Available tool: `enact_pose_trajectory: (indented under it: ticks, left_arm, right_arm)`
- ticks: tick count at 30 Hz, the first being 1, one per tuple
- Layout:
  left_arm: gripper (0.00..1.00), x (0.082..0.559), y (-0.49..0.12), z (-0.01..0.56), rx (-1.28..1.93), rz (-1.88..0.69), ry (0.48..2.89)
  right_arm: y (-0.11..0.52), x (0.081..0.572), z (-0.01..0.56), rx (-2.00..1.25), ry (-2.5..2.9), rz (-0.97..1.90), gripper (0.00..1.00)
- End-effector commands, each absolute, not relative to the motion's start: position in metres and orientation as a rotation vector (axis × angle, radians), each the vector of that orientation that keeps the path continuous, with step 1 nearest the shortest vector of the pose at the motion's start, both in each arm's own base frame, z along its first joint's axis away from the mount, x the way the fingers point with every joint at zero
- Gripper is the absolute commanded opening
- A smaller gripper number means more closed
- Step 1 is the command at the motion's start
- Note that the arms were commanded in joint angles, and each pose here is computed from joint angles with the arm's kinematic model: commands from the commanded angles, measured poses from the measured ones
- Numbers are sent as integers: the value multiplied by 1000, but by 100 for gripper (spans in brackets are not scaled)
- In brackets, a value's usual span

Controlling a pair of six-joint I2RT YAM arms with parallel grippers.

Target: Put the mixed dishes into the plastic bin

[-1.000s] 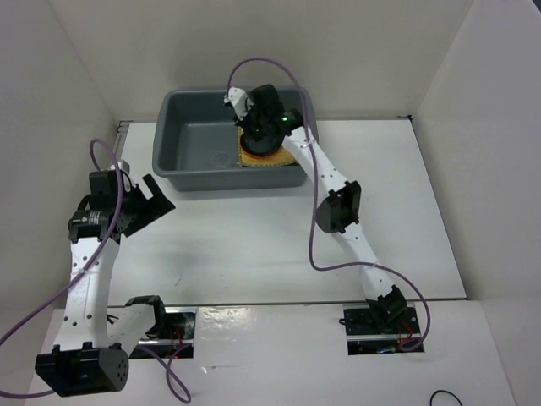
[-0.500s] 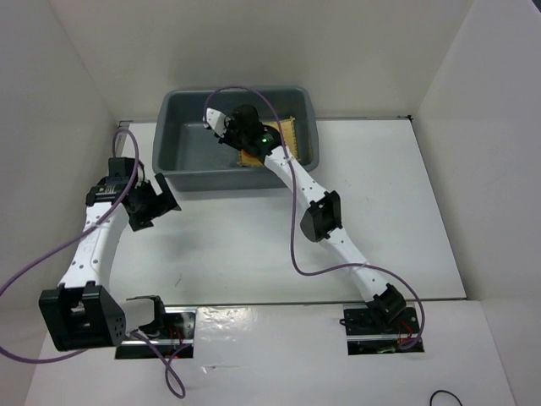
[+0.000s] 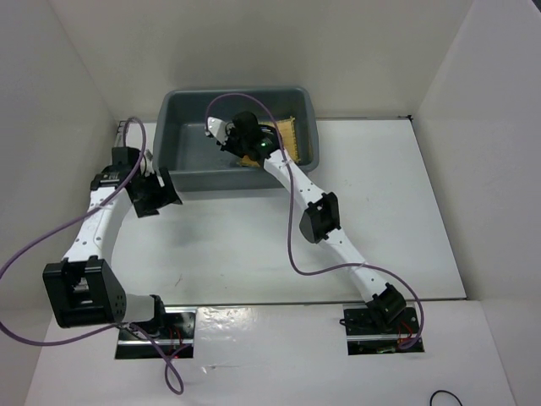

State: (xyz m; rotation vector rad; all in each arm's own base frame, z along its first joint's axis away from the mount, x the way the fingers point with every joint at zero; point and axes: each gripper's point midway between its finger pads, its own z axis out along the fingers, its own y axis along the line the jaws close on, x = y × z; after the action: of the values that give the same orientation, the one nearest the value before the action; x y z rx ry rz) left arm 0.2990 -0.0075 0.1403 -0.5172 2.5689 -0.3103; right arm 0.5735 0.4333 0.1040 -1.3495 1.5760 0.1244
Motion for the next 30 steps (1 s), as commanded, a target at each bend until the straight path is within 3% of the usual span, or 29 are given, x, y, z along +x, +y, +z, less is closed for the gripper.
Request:
enact_pose_trajectory:
  ticks: [1, 5, 12, 16, 23, 30]
  left_arm:
    - [76, 351, -15, 192, -268, -397, 2390]
    - [0, 405, -4, 237, -157, -345, 2301]
    - [0, 493, -38, 252, -76, -436, 2264]
    - [0, 528, -89, 213, 9, -549, 2363]
    - [0, 521, -212, 179, 281, -714, 2391]
    - [0, 513, -248, 138, 305, -684, 2475]
  right_arm:
    - [434, 559, 202, -1223, 1511, 189, 0]
    - [423, 551, 268, -1089, 1493, 247, 0]
    - [398, 530, 364, -920, 1441, 231, 0]
    - [377, 521, 399, -810, 1457, 243, 0]
    - [320, 516, 455, -644, 1452, 199, 0]
    - [280, 507, 489, -564, 1438, 138, 0]
